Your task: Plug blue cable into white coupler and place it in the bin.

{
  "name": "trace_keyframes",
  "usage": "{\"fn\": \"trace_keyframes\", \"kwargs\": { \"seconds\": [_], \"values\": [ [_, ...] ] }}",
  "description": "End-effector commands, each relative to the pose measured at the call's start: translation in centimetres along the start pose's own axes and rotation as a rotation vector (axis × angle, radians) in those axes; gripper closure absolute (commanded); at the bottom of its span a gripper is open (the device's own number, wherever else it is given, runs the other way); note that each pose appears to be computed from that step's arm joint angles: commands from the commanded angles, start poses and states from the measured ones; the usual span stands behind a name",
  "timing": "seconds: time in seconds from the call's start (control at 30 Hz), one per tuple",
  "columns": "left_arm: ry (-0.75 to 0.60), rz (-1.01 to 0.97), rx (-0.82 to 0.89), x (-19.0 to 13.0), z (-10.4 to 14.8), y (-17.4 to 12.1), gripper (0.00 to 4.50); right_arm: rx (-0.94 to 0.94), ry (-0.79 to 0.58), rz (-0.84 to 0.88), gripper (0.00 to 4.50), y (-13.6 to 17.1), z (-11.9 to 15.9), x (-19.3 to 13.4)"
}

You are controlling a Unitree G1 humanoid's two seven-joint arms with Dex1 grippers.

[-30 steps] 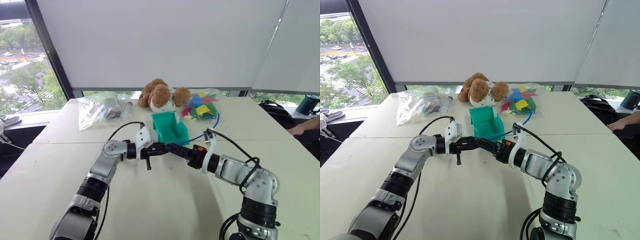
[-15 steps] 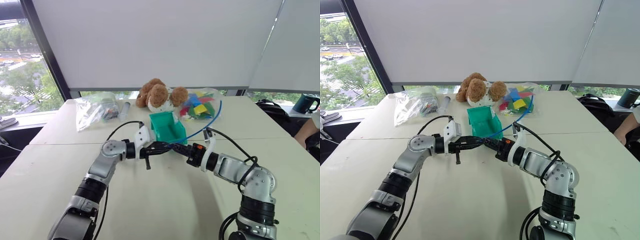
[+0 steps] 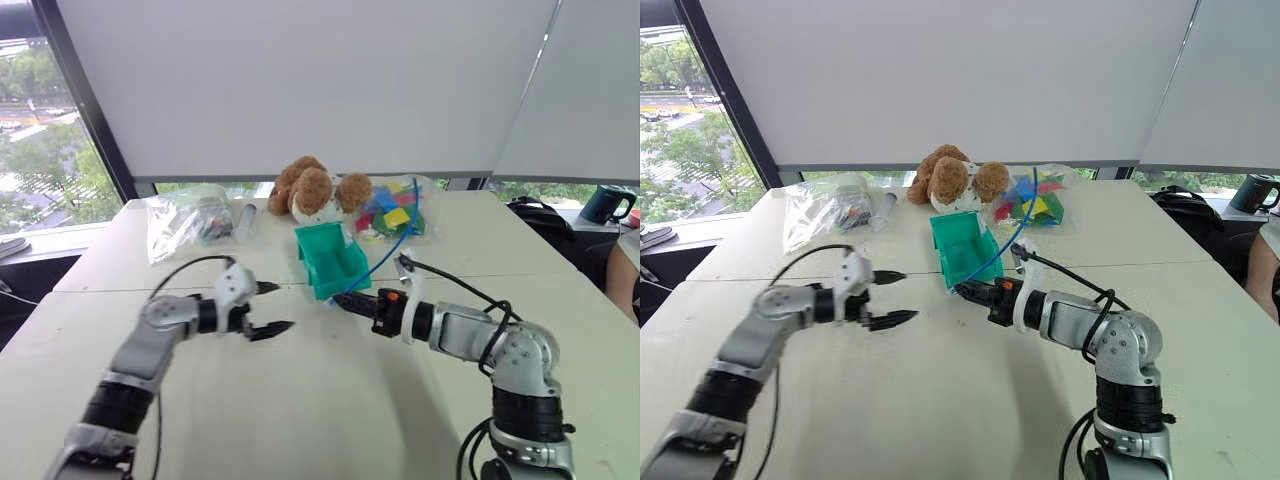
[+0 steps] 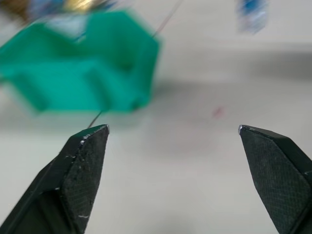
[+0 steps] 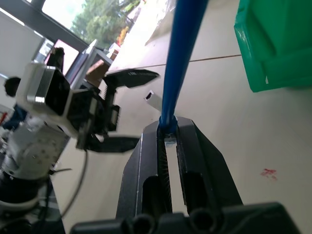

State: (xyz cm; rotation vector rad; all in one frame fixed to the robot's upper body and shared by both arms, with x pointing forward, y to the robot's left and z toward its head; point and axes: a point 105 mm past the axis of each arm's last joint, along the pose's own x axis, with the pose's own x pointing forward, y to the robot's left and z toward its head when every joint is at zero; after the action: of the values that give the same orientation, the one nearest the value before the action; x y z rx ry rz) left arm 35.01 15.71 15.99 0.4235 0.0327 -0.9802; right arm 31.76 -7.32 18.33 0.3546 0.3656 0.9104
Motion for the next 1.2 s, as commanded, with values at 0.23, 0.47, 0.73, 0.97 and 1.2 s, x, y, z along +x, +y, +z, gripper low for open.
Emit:
{"fn": "trace_keyframes", "kwargs": {
  "seconds": [0.23, 0.47, 0.73, 0.97, 1.2],
  "values": [
    [0.114, 0.375, -0.007, -6.4, -1.9, 3.5, 0.05, -0.115, 0.001, 0.082, 4.50, 1.4, 0.3, 0.9],
    [0.111, 0.436, -0.109, -6.0, -4.7, 3.4, 0.05, -0.132, -0.003, 0.084, 4.50, 1.4, 0.3, 0.9],
    [0.061, 0.424, -0.242, -3.2, -6.8, 2.9, 0.05, -0.133, -0.025, 0.060, 4.50, 1.3, 0.3, 0.6],
    [0.014, 0.404, -0.310, -0.8, -7.7, 3.0, 1.97, -0.140, -0.032, 0.046, 4.50, 1.2, 0.4, 0.5],
    [-0.090, 0.153, -0.293, 2.0, -5.2, 0.6, 4.11, -0.219, -0.010, 0.044, 4.50, 1.5, 0.8, 0.0]
  ]
}}
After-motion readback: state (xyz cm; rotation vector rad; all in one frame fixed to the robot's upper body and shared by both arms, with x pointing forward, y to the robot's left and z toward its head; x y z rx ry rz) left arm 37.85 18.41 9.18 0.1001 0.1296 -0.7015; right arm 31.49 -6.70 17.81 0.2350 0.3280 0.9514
